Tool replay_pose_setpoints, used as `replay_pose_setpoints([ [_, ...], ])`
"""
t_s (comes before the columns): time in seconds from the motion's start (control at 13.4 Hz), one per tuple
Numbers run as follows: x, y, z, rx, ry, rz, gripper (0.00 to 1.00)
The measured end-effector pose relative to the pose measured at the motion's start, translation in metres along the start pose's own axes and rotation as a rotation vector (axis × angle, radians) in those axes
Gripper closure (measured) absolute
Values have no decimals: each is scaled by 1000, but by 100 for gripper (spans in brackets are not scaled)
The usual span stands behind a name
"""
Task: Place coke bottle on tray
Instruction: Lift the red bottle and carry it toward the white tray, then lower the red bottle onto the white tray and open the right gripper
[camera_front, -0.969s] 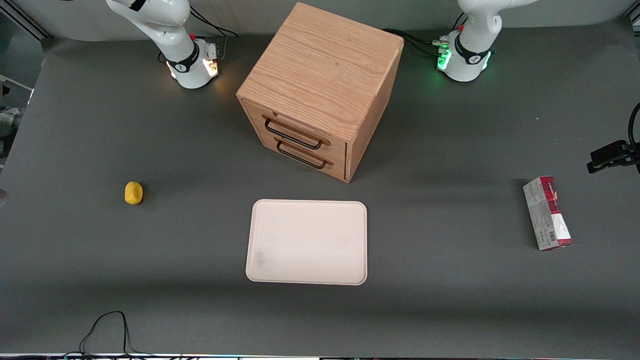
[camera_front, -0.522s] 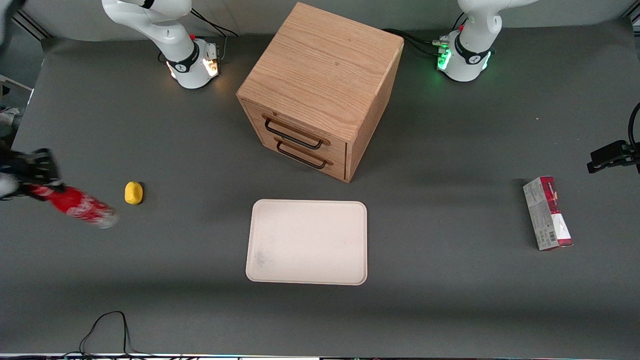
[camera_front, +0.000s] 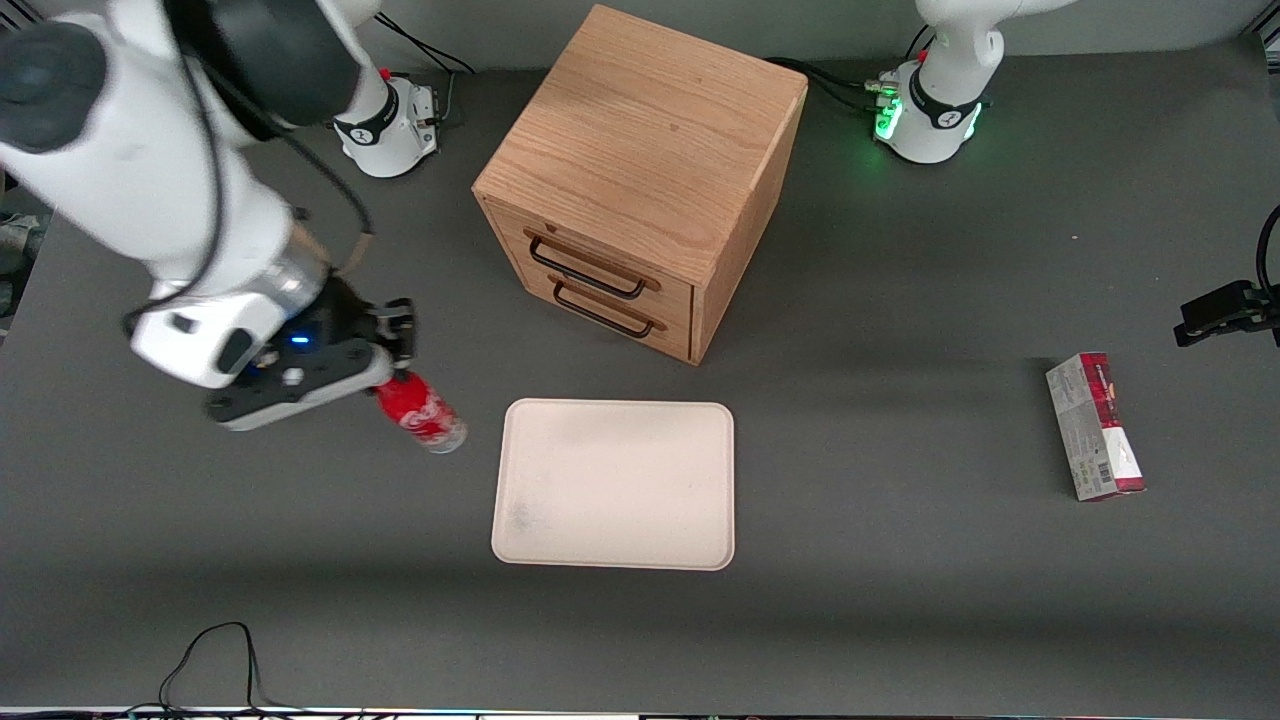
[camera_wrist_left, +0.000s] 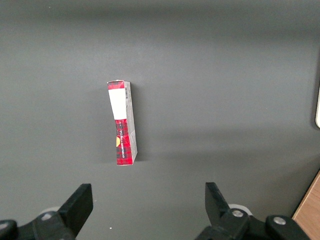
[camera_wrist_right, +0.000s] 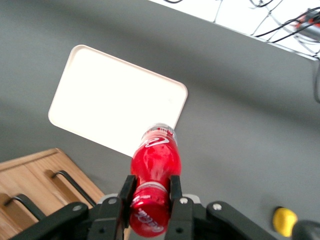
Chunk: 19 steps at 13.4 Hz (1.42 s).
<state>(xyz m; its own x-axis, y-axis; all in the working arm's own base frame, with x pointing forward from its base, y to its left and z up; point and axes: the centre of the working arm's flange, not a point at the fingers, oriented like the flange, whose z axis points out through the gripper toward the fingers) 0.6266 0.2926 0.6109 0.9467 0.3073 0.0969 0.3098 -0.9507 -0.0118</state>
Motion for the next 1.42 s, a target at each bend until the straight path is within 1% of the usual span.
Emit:
replay_pose_setpoints([
  [0.15, 2, -26, 16, -1, -14, 4, 68],
  [0.3, 6, -26, 32, -6, -35, 6, 68],
  [0.52, 20, -20, 82, -21, -88, 19, 68],
  [0.6, 26, -20, 104, -24, -98, 20, 68],
  [0.97, 49, -17, 204, -37, -114, 27, 68],
  [1.27, 54, -8, 279, -49, -161, 38, 68],
  [1.42, 53, -8, 299, -51, -172, 37, 68],
])
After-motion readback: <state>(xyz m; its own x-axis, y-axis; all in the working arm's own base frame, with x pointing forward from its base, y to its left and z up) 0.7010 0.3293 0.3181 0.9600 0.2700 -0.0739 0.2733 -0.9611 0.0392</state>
